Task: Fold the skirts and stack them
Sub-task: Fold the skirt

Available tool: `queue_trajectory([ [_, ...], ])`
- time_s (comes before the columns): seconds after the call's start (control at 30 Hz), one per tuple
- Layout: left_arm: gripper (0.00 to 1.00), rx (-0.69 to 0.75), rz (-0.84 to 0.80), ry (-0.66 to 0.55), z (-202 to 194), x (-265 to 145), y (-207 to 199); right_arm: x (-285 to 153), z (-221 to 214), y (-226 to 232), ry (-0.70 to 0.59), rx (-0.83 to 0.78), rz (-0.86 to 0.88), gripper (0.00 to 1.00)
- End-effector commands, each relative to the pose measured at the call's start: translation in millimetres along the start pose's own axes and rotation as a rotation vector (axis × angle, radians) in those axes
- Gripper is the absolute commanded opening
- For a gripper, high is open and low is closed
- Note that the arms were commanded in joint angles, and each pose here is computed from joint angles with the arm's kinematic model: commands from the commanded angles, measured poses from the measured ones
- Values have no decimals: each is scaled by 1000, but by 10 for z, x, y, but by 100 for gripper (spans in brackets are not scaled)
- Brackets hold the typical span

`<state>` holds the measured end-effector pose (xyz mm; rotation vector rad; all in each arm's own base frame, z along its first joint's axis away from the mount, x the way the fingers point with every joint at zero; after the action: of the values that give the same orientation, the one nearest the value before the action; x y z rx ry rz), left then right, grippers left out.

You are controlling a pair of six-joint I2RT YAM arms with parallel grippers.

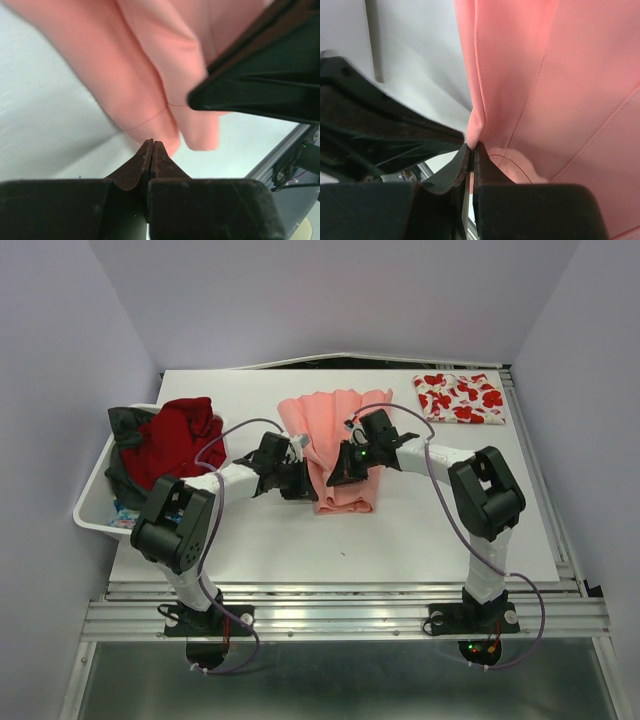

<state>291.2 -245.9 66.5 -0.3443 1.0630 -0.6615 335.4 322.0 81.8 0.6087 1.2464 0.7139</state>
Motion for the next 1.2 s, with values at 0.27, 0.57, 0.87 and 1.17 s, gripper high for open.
queue_trajectory([
  [0.27,0,-5,24,71,-38,241,98,-25,209,343,-41,14,129,1],
  [0.57,0,101,35,23,160,-90,-79,366,-32,-78,71,98,133,4],
  [0.87,4,252,-59,-135,405,-678,-493,53,133,398,36,0,218,57],
  [1.17,0,187,-181,-162,552,-496,-683,-753,586,633,-120,-269,118,70],
])
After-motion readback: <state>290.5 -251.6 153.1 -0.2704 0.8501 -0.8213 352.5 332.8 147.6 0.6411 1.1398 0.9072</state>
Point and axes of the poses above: each gripper's point midway between its finger pads, its own x axis out along the fingers, its own y axis along the line the jaws close on, z = x × y, the point moved 1 cm from there along -x, back along the fingers, and after that the axes turned 4 degrees about x, right-handed, at the moved point
